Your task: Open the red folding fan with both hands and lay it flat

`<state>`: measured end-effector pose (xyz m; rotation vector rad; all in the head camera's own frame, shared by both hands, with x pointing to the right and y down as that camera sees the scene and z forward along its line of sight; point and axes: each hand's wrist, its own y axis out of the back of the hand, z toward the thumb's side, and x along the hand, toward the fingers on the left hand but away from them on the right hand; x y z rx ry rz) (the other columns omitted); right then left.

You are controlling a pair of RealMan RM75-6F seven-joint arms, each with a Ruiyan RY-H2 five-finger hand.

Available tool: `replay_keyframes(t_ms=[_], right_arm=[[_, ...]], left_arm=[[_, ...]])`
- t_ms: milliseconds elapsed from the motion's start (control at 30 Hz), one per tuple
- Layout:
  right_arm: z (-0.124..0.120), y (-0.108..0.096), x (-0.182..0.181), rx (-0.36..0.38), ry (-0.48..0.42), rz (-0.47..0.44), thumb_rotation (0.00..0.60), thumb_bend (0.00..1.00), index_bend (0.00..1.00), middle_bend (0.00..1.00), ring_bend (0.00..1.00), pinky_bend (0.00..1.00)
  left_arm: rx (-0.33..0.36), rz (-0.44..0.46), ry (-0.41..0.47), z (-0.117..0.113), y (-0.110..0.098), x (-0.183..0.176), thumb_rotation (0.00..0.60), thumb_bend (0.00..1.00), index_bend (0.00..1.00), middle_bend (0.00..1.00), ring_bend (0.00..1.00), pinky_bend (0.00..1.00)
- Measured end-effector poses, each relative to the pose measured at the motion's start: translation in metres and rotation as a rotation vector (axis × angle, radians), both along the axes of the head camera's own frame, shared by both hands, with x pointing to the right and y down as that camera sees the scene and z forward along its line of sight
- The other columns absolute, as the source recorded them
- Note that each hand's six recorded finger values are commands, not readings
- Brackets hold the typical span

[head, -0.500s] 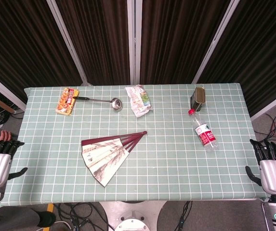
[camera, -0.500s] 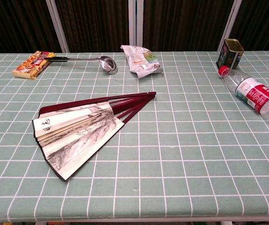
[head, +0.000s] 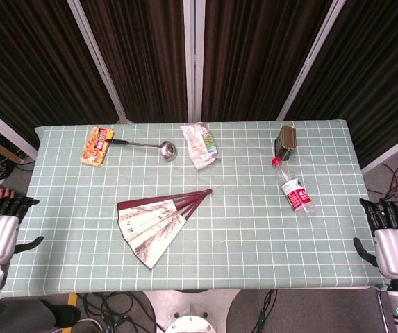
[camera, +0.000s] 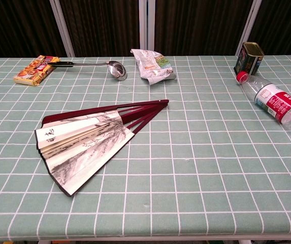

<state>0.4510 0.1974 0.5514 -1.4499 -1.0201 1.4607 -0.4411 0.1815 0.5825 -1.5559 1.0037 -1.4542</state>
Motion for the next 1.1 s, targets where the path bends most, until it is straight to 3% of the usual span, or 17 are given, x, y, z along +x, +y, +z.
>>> replay_keyframes(t_ms=[167, 300, 633, 833, 1100], right_arm=[[-0.005, -0.008, -0.004, 0.01, 0.011, -0.034, 0.6, 0.22, 0.05, 0.12, 0.0, 0.0], [-0.006, -0.011, -0.009, 0.011, 0.003, -0.05, 0.6, 0.22, 0.05, 0.12, 0.0, 0.0], [-0.011, -0.011, -0.014, 0.005, 0.014, -0.067, 0.6, 0.23, 0.05, 0.12, 0.0, 0.0], [-0.01, -0.011, -0.017, -0.009, 0.011, -0.068, 0.6, 0.22, 0.05, 0.12, 0.0, 0.0], [-0.009, -0.015, -0.017, -0.019, 0.011, -0.063, 0.6, 0.22, 0.05, 0.12, 0.0, 0.0]], left_arm=[[-0.018, 0.067, 0.105, 0.006, -0.03, 0.027, 0.6, 0.0, 0.24, 0.22, 0.18, 0.17], [-0.075, 0.14, 0.188, 0.019, -0.057, 0.058, 0.6, 0.0, 0.25, 0.22, 0.18, 0.21], [-0.305, 0.324, 0.329, 0.068, -0.116, 0.169, 0.6, 0.15, 0.31, 0.29, 0.25, 0.33], [-0.439, 0.33, 0.368, 0.106, -0.125, 0.22, 0.6, 0.2, 0.3, 0.33, 0.29, 0.37], [-0.537, 0.29, 0.335, 0.145, -0.128, 0.244, 0.6, 0.24, 0.27, 0.33, 0.3, 0.4]])
